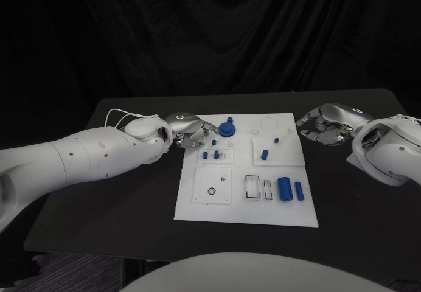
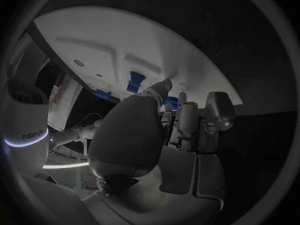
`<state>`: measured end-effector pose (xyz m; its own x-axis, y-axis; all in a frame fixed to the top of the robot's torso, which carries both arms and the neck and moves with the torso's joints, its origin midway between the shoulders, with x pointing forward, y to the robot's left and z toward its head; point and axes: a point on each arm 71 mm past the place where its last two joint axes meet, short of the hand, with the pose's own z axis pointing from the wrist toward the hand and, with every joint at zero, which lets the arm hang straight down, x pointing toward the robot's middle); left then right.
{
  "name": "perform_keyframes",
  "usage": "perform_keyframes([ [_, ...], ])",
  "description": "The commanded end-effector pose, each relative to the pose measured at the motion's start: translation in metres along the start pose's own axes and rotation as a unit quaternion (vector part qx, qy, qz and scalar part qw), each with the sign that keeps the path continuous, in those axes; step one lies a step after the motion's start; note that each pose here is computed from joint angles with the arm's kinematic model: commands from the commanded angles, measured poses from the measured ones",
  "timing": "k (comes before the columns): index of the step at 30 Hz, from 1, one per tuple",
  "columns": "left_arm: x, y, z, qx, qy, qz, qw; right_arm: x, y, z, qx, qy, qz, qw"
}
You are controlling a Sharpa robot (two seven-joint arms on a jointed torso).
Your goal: Assemble the parts on the task board
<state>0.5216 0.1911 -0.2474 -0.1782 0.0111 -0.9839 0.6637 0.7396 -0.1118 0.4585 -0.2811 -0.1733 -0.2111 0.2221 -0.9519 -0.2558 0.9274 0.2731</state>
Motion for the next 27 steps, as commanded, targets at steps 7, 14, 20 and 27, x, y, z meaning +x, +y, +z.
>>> perform_keyframes([
  [7, -0.0123, 0.0231, -0.0291, -0.014, -0.094, 0.006, 0.995, 0.000, -0.002, -0.004, 0.004, 0.003, 0.000, 1.000],
  [14, -0.0219, 0.0484, -0.0697, -0.010, -0.164, -0.151, 0.975, -0.017, 0.005, -0.002, -0.005, -0.003, -0.007, 1.000],
  [20, -0.0238, 0.0575, -0.0939, 0.003, -0.180, -0.354, 0.918, -0.037, 0.017, 0.007, -0.017, -0.002, -0.022, 1.000],
  [27, -0.0259, 0.0414, -0.0948, 0.039, -0.199, -0.577, 0.791, -0.041, 0.027, 0.017, -0.044, 0.010, -0.068, 0.997],
])
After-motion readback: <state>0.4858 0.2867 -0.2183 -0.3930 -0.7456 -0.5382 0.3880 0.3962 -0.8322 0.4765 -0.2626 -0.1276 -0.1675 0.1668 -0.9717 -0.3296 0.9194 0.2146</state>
